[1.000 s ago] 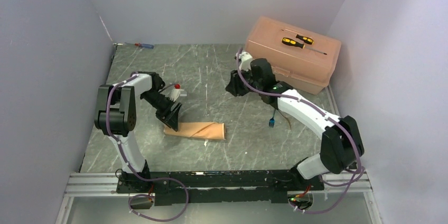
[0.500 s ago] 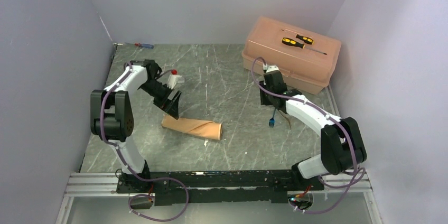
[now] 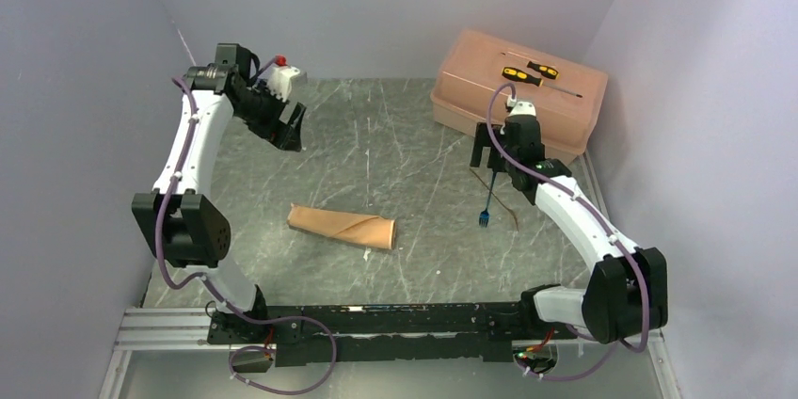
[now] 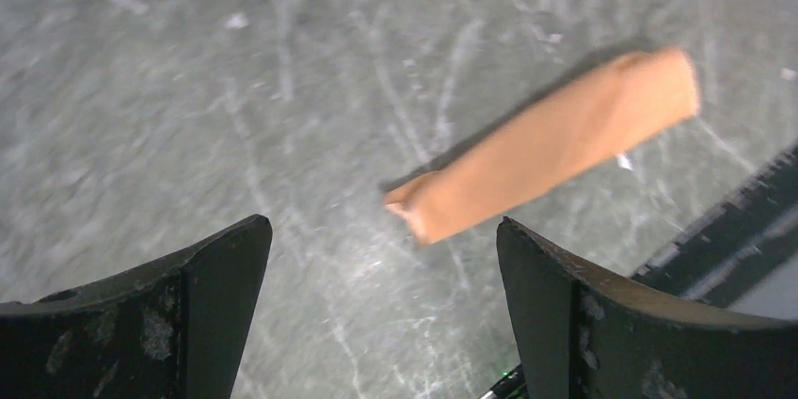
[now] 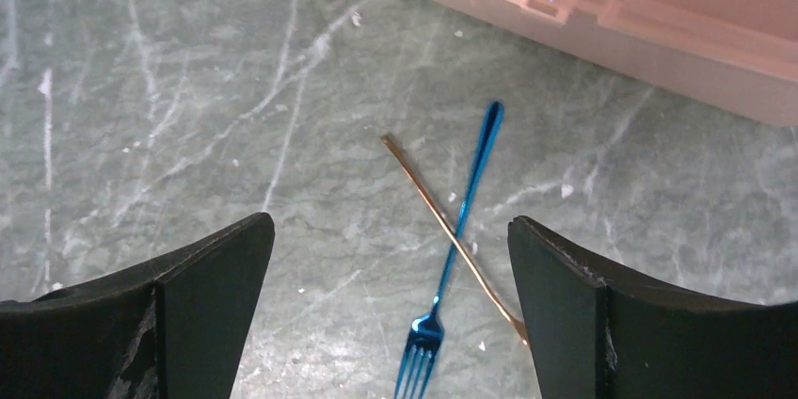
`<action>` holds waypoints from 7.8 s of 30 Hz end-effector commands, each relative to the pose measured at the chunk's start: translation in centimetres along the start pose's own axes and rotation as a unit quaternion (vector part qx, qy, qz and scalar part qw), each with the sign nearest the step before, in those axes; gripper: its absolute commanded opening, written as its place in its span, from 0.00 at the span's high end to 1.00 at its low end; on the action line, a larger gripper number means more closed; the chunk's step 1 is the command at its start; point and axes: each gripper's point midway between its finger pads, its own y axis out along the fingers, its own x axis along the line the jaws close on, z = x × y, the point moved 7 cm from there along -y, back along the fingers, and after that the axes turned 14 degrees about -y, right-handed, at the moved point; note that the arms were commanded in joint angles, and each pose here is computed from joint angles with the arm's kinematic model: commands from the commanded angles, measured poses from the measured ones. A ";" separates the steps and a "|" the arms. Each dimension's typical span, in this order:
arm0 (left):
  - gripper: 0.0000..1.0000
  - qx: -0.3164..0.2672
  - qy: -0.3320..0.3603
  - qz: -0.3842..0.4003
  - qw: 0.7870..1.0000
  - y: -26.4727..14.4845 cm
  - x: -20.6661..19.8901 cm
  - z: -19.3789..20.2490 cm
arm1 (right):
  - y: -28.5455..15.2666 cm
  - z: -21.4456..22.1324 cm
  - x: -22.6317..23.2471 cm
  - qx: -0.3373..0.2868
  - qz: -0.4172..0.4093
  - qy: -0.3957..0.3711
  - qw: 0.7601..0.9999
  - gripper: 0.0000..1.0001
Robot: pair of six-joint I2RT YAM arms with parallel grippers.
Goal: Fold the napkin into a case and place the utensils inside
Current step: Pick up the fork from the corner of the board, then pass from the right arm to the left, then pass from the left arm to the right, then insert the fork into the folded napkin.
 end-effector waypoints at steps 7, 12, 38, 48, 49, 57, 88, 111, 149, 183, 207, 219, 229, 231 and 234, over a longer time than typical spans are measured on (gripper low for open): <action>0.05 -0.051 -0.076 -0.123 0.988 -0.6 4.1 -1.5 | -0.6 6.7 -1.9 0.168 0.086 0.069 0.980 0.06; 0.05 -0.036 -0.094 -0.080 0.992 0.6 3.9 -1.8 | -1.1 9.9 -2.1 0.213 0.097 0.106 0.966 0.07; 0.05 -0.052 -0.075 -0.087 0.992 -1.6 3.1 -2.7 | 2.4 13.8 -2.9 0.253 0.094 0.174 0.947 0.33; 0.05 -0.061 -0.074 -0.098 0.991 -2.8 2.9 -3.7 | 1.3 13.9 -2.1 0.250 0.062 0.179 0.949 0.89; 0.05 -0.061 -0.074 -0.097 0.991 -2.8 2.9 -3.6 | 1.1 13.9 -2.0 0.250 0.060 0.176 0.950 0.94; 0.05 -0.057 -0.075 -0.094 0.991 -3.1 2.4 -2.9 | -0.2 9.8 0.2 0.201 0.033 0.094 0.974 1.00; 0.05 -0.015 0.053 0.287 0.956 -4.0 -7.8 4.8 | -6.8 -0.5 24.5 0.208 -0.639 -0.184 0.717 1.00; 0.37 0.120 0.114 0.281 0.945 -1.2 -10.6 8.4 | -4.9 -3.9 24.6 0.178 -0.633 -0.236 0.715 1.00; 0.97 0.054 0.024 0.359 0.931 -0.9 -11.1 5.5 | -6.1 -4.2 19.9 0.019 -0.550 0.024 0.835 0.76; 0.78 0.163 -0.032 0.048 0.985 11.7 3.6 13.5 | -8.8 8.6 13.7 0.328 -0.346 0.053 0.877 1.00; 0.79 0.178 -0.025 0.086 0.980 12.9 3.3 15.2 | -6.4 10.5 15.6 0.326 -0.378 0.159 0.852 1.00; 0.79 0.187 -0.020 0.097 0.977 12.6 3.1 15.5 | -6.9 10.7 14.4 0.309 -0.386 0.197 0.847 1.00; 0.79 0.192 -0.021 0.101 0.976 12.6 3.0 15.6 | -6.3 11.2 13.7 0.309 -0.365 0.227 0.848 1.00; 0.79 0.193 -0.020 0.101 0.976 12.5 3.0 15.6 | -6.2 11.2 13.8 0.310 -0.361 0.234 0.848 1.00; 0.79 0.195 -0.018 0.099 0.976 12.5 3.1 15.7 | -6.5 10.8 14.3 0.310 -0.360 0.238 0.847 1.00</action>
